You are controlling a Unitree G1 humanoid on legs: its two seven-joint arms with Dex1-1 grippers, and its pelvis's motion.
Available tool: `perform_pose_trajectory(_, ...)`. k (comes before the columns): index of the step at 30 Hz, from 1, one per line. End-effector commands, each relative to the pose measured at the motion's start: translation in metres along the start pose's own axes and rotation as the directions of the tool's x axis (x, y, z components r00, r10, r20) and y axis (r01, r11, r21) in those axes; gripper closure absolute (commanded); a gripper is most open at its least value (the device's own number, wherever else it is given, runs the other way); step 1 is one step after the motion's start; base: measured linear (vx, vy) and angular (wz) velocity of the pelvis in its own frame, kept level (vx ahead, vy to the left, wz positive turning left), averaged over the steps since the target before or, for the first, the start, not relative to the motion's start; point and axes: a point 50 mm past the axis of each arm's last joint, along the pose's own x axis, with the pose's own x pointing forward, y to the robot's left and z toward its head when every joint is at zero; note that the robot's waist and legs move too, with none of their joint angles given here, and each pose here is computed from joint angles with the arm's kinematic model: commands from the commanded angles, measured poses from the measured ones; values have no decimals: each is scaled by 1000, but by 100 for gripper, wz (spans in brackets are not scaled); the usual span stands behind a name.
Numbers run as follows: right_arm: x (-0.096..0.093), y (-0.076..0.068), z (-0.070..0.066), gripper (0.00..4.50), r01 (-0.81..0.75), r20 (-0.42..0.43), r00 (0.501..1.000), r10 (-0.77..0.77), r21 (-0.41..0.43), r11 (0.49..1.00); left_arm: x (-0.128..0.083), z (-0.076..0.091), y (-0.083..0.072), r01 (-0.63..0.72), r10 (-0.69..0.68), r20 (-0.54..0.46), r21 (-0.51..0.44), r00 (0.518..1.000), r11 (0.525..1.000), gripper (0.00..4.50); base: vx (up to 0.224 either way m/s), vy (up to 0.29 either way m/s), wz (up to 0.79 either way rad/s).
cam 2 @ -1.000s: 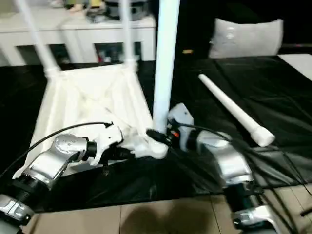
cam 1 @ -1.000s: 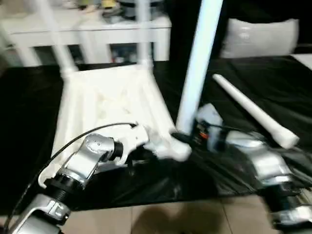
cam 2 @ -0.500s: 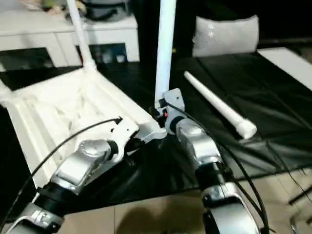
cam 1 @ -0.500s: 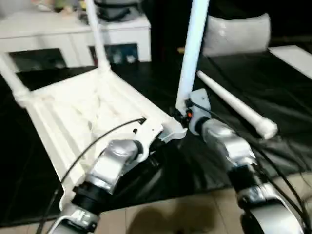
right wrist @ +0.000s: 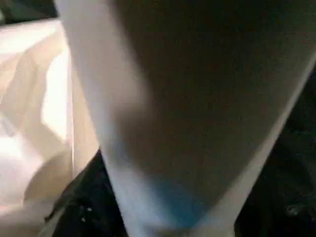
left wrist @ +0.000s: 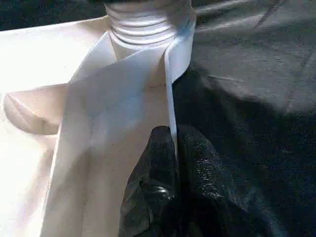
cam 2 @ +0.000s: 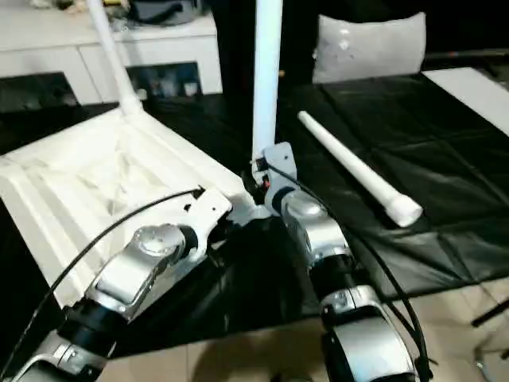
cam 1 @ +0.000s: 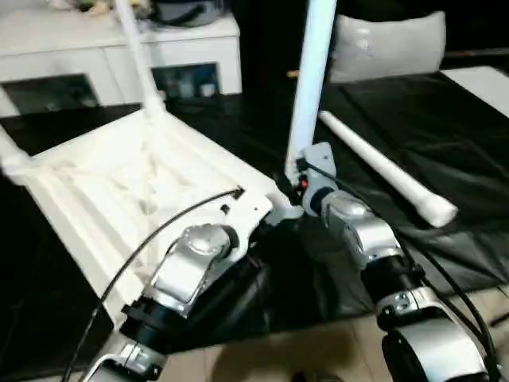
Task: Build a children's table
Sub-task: Insert table leg to table base, then rotate leg to tighten
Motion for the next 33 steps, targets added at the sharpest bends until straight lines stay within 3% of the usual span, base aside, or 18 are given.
perform_pose_trajectory(1,-11,-16,-41,119,36,-161,986,-37,-13,999,-5,7,10,-7,5,32,51,999,999,450,65,10,0)
perform_pose_trajectory(5,-23,-23,-34,84,-28,-74,997,25,-40,999,-11,-2,26,-28,28,2,69,1000,997,450,63,10,-1)
perform_pose_trajectory(9,-33,-30,-26,55,-36,24,999,38,-88,995,-14,-6,29,3,-2,-9,95,1000,995,450,0,0,0)
perform_pose_trajectory(10,-36,-32,-27,30,-39,12,999,40,-79,996,-15,-7,29,18,-17,-10,105,1000,994,450,0,0,0)
perform_pose_trajectory(15,-58,-44,-17,5,-185,69,979,193,-107,977,-20,-17,30,119,-112,-49,164,992,979,450,0,0,0)
perform_pose_trajectory(17,-71,-51,-15,5,-274,68,956,287,-148,950,-24,-22,31,187,-176,-77,193,981,963,450,0,0,0)
perform_pose_trajectory(21,-79,-53,-11,5,-342,59,932,359,-196,919,-28,-25,32,249,-234,-93,223,968,942,450,0,0,0)
perform_pose_trajectory(22,-83,-51,-9,5,-398,41,909,416,-216,891,-29,-26,31,289,-272,-103,241,957,926,450,0,0,0)
perform_pose_trajectory(29,-89,-45,-9,5,-556,-52,823,565,-276,784,-34,-26,20,450,-436,-117,307,893,839,450,0,0,0)
perform_pose_trajectory(33,-87,-43,-9,5,-579,-72,808,585,-285,764,-34,-26,18,482,-466,-131,322,875,815,450,0,0,0)
